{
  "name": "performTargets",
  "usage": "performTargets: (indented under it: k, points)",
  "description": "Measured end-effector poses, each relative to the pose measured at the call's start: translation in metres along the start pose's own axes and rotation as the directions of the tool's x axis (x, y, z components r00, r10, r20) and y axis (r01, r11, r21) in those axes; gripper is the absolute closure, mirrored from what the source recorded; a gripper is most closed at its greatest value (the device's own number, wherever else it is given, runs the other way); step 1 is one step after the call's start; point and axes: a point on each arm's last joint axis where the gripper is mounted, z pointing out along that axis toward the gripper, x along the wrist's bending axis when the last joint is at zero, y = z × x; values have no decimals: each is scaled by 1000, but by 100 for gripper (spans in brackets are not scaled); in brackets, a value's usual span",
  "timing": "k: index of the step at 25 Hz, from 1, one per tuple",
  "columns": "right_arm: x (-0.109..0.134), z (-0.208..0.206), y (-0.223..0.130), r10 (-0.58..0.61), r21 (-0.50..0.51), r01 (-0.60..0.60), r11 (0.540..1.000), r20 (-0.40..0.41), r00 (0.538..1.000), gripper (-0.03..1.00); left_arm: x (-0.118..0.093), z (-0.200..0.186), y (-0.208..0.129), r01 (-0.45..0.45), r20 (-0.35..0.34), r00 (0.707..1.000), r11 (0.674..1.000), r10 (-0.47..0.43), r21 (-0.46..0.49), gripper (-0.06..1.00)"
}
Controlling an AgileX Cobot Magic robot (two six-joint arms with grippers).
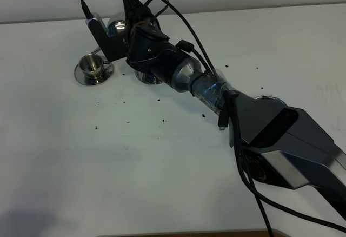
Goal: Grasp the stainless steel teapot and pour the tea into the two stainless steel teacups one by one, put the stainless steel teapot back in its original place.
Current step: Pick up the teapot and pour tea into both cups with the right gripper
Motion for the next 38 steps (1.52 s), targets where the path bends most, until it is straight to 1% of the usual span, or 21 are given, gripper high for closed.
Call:
performTargets:
  k: [14, 24, 38]
  points:
    - [-3, -2, 1, -103, 22, 102, 995, 34, 994, 78, 0, 0, 0, 0, 0, 1000, 1000, 0, 0, 58]
    - [-5, -3, 5, -166, 11, 165, 986, 59, 984, 78, 0, 0, 0, 0, 0, 1000, 1000, 0, 0, 58]
    - [-13, -4, 10, -223, -13, 227, 974, 147, 964, 78, 0, 0, 0, 0, 0, 1000, 1000, 0, 0, 58]
